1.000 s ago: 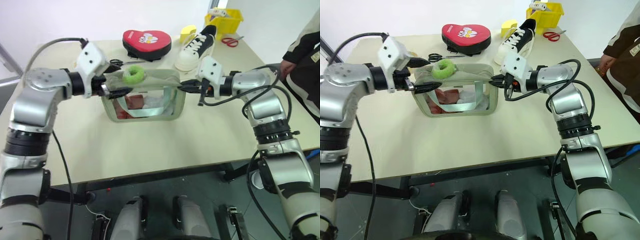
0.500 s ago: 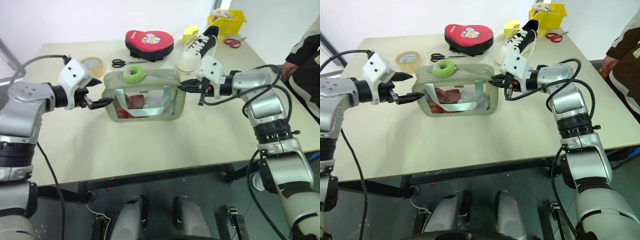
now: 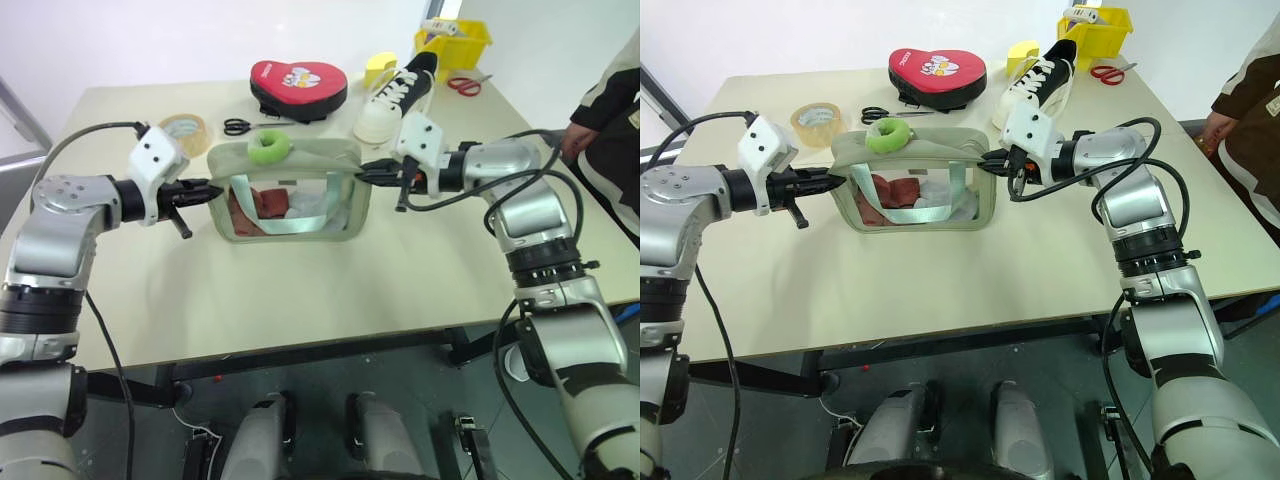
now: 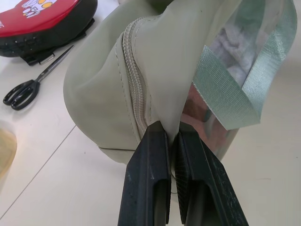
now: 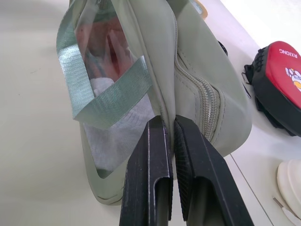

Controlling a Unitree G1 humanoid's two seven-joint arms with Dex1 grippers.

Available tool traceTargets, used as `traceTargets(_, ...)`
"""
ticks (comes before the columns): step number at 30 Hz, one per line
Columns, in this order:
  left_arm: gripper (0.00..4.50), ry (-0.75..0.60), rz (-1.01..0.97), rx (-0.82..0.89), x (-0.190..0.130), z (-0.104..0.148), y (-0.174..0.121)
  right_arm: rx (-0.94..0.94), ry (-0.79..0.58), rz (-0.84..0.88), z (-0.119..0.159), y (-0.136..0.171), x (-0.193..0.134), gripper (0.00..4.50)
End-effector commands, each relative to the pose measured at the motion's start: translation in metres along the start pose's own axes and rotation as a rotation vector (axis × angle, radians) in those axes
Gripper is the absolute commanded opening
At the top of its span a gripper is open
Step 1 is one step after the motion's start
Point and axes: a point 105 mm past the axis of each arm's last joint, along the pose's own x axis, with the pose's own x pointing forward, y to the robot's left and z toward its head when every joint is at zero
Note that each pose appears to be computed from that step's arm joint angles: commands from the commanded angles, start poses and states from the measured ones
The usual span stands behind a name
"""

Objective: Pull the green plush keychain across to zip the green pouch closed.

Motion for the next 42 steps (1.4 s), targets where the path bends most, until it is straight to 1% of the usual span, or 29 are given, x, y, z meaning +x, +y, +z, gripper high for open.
traceTargets(1,0.04,-0.032,0.011,0.031,-0.003,0.014,0.002,-0.050,-0.037,-0.015,0.017,-0.005,-0.003,0.00)
traceTargets(2,0.04,-0.018,0.011,0.046,-0.003,0.012,0.002,-0.036,-0.039,-0.013,0.018,-0.005,-0.004,0.00)
traceTargets(5,0.00,0.004,0.011,0.068,-0.004,0.009,0.003,-0.011,-0.041,0.008,0.019,-0.004,-0.006,1.10)
traceTargets(8,0.00,-0.005,0.002,0.069,-0.003,0.012,0.001,-0.044,-0.005,0.019,0.020,-0.010,-0.016,2.65)
traceTargets(9,0.00,-0.005,0.000,0.072,-0.003,0.012,0.000,-0.061,0.008,0.015,0.022,-0.014,-0.022,3.10)
traceTargets(10,0.00,-0.005,-0.002,0.073,-0.004,0.012,-0.001,-0.073,0.016,0.012,0.024,-0.017,-0.026,3.79)
traceTargets(11,0.00,-0.005,-0.002,0.073,-0.004,0.012,-0.001,-0.079,0.015,-0.001,0.029,-0.023,-0.031,4.23)
traceTargets(12,0.00,-0.005,-0.003,0.074,-0.004,0.012,-0.001,-0.084,0.007,-0.008,0.037,-0.027,-0.035,4.38)
traceTargets(15,0.00,-0.014,-0.009,0.077,-0.004,0.015,-0.004,-0.099,-0.067,0.000,0.069,-0.027,-0.034,4.38)
traceTargets(17,0.00,-0.016,-0.007,0.075,-0.004,0.016,-0.004,-0.074,-0.148,0.009,0.087,-0.020,-0.020,4.38)
traceTargets(19,0.00,-0.010,-0.008,0.075,-0.005,0.015,-0.004,-0.054,-0.210,0.026,0.097,-0.007,0.005,4.38)
traceTargets(21,0.00,-0.004,-0.019,0.076,-0.005,0.015,-0.006,-0.057,-0.229,0.042,0.098,0.003,0.026,4.38)
traceTargets(23,0.00,-0.003,-0.020,0.077,-0.005,0.015,-0.006,-0.048,-0.241,0.040,0.099,0.006,0.043,4.38)
traceTargets(31,0.00,0.002,-0.022,0.079,-0.006,0.013,-0.008,-0.043,-0.257,0.075,0.100,0.018,0.081,4.38)
traceTargets(32,0.00,0.006,-0.021,0.079,-0.006,0.012,-0.009,-0.041,-0.262,0.082,0.101,0.019,0.083,4.15)
traceTargets(34,0.00,0.010,-0.018,0.078,-0.008,0.012,-0.009,-0.034,-0.271,0.091,0.102,0.020,0.085,3.51)
traceTargets(36,0.00,0.010,-0.016,0.077,-0.008,0.011,-0.009,-0.035,-0.274,0.095,0.102,0.020,0.086,2.52)
traceTargets(37,0.00,0.011,-0.015,0.077,-0.008,0.011,-0.009,-0.036,-0.276,0.096,0.103,0.020,0.086,1.90)
traceTargets(38,0.00,0.011,-0.014,0.077,-0.008,0.011,-0.009,-0.038,-0.276,0.098,0.102,0.020,0.086,1.45)
traceTargets(40,0.00,0.010,-0.009,0.075,-0.008,0.012,-0.009,-0.042,-0.280,0.094,0.104,0.019,0.086,0.39)
traceTargets(41,0.00,0.010,-0.008,0.074,-0.008,0.012,-0.009,-0.043,-0.282,0.086,0.104,0.017,0.085,0.03)
traceTargets(42,0.00,0.011,-0.009,0.073,-0.007,0.011,-0.009,-0.059,-0.279,0.060,0.106,0.012,0.082,0.03)
